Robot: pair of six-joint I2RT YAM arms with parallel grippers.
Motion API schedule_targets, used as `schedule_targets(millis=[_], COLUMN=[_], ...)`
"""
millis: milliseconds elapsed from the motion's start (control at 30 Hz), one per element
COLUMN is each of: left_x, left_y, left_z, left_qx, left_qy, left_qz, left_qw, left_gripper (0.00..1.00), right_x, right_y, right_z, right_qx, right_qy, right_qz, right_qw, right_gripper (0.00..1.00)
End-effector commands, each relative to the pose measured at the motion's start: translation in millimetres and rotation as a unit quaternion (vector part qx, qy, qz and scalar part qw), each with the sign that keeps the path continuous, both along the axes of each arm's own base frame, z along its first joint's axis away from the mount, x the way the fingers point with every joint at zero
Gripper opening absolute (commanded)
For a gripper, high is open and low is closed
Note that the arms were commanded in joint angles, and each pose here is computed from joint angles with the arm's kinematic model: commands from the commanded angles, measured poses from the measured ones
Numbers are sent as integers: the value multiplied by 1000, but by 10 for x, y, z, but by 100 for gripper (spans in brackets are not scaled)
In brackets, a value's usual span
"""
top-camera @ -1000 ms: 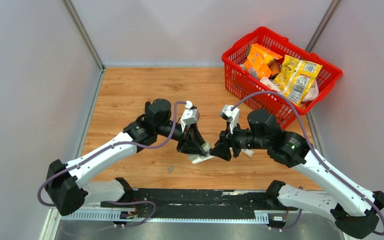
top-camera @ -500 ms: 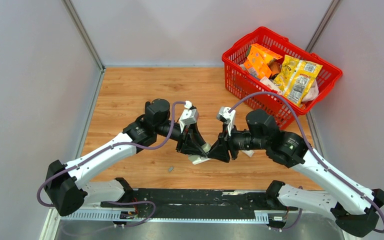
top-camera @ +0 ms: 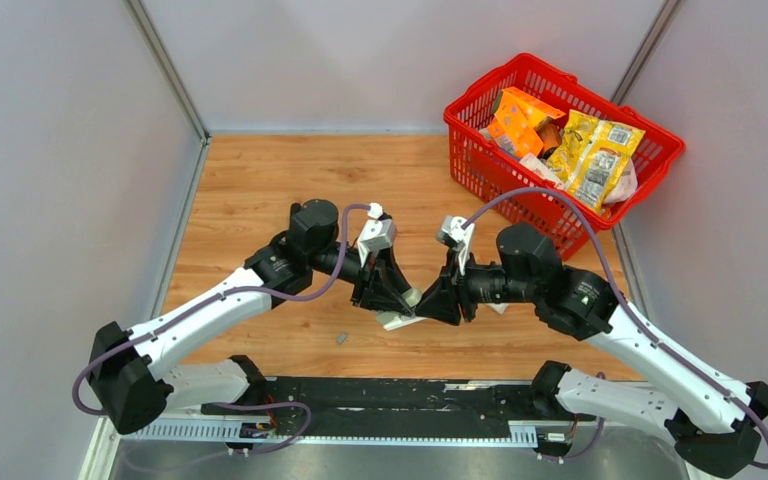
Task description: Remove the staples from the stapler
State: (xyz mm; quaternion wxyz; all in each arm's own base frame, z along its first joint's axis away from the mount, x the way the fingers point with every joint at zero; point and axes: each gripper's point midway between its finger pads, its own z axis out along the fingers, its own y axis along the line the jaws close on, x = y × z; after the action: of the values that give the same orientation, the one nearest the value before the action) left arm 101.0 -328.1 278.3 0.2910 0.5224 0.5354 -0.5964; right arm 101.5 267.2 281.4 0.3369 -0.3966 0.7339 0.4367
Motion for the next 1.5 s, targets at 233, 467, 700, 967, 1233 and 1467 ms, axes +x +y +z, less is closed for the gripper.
schedule_targets(millis=[233, 467, 700, 967, 1233, 1467], left_x=[-61, -25, 1, 47, 167, 241], left_y=[95, 138, 178, 117, 75, 61], left_z=[808, 983, 1113, 1032, 776, 546], left_qx=[-132, -162, -178, -164, -127, -94], left_qy=[-73, -83, -93, -88, -83, -86], left_qz=[42, 77, 99, 95, 123, 141], left_qw=[988, 980, 975, 978, 981, 982], left_gripper=[0, 0, 0, 0, 0, 0], right_x=[-193, -265, -294, -228, -58, 96], right_y=[13, -18, -33, -16, -66, -108], right_z=[-303, -382, -463, -326, -97, -46], right_qx=[23, 29, 29, 36, 33, 15], right_qy=[31, 43, 53, 37, 2, -19], right_qz=[15, 13, 9, -2, -43, -78], right_qw=[999, 999, 998, 999, 999, 997], right_gripper=[8, 6, 5, 9, 15, 36])
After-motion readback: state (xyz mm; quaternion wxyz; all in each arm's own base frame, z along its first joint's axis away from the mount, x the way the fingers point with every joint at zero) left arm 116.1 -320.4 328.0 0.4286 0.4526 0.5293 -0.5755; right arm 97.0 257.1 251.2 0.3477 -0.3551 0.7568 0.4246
